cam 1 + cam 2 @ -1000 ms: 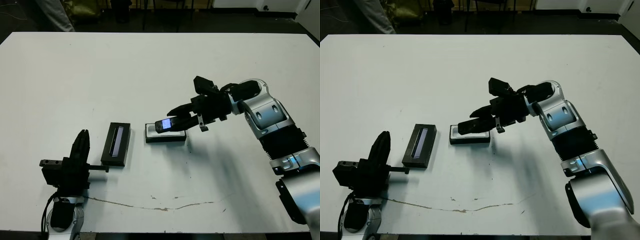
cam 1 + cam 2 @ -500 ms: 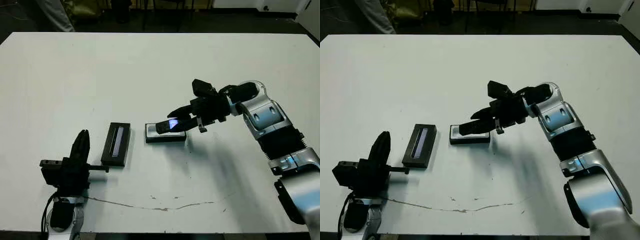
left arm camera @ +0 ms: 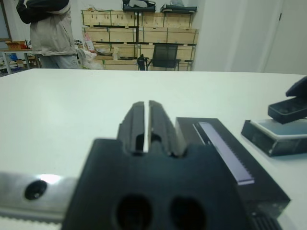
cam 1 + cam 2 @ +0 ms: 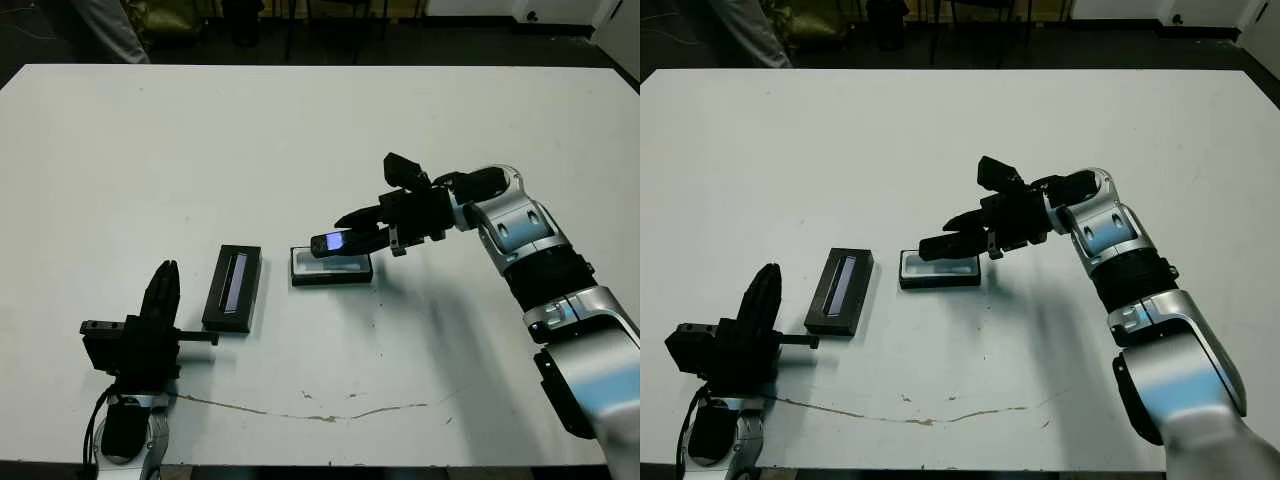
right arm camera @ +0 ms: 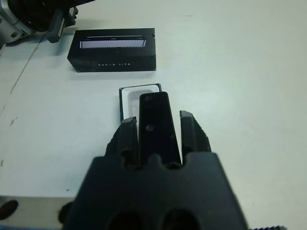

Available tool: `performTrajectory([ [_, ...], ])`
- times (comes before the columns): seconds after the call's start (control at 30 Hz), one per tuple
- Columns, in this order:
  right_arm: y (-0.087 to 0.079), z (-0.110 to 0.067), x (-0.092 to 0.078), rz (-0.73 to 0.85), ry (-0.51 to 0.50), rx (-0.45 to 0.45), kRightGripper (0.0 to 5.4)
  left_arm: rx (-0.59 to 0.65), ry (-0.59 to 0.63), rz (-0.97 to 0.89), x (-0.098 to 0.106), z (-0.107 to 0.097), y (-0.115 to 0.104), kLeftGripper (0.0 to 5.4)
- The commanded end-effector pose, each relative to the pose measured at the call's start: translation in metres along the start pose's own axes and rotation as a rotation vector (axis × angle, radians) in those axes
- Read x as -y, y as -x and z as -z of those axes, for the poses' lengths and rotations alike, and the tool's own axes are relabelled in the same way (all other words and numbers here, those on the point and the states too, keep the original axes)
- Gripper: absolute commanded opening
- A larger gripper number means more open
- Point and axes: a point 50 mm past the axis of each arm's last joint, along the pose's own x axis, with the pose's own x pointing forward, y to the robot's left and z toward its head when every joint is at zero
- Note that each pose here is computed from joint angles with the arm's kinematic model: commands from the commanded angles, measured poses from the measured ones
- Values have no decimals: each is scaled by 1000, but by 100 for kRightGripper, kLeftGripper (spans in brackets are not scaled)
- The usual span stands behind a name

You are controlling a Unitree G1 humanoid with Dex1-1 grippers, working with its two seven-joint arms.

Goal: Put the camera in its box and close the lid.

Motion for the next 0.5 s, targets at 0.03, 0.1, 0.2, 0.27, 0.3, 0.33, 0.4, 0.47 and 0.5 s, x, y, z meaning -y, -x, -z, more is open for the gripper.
performTrajectory([
  [0.03, -2, -1, 0, -6, 17, -17, 86, -145, 7, -19, 0, 21, 17, 0],
  [0.1, -3, -1, -1, -14, 18, -24, 86, -144, 4, -17, 0, 21, 17, 0],
  [0.2, -6, 2, -3, -29, 1, -32, 86, -137, -2, -16, -1, 22, 18, 0],
  [0.27, -8, 3, -4, -39, -9, -27, 86, -137, -1, -17, -1, 22, 18, 0],
  [0.3, -9, 3, -5, -44, -11, -27, 86, -137, 2, -17, -1, 23, 18, 0],
  [0.33, -10, 3, -5, -45, -9, -29, 86, -138, 6, -17, -1, 23, 18, 0],
  [0.4, -10, 3, -6, -46, -12, -37, 86, -144, 17, -20, 0, 23, 18, 0],
  [0.47, -11, 4, -6, -47, -22, -42, 86, -146, 14, -20, 0, 23, 18, 0],
  [0.5, -10, 4, -7, -46, -17, -43, 86, -145, 13, -21, 0, 23, 18, 0],
])
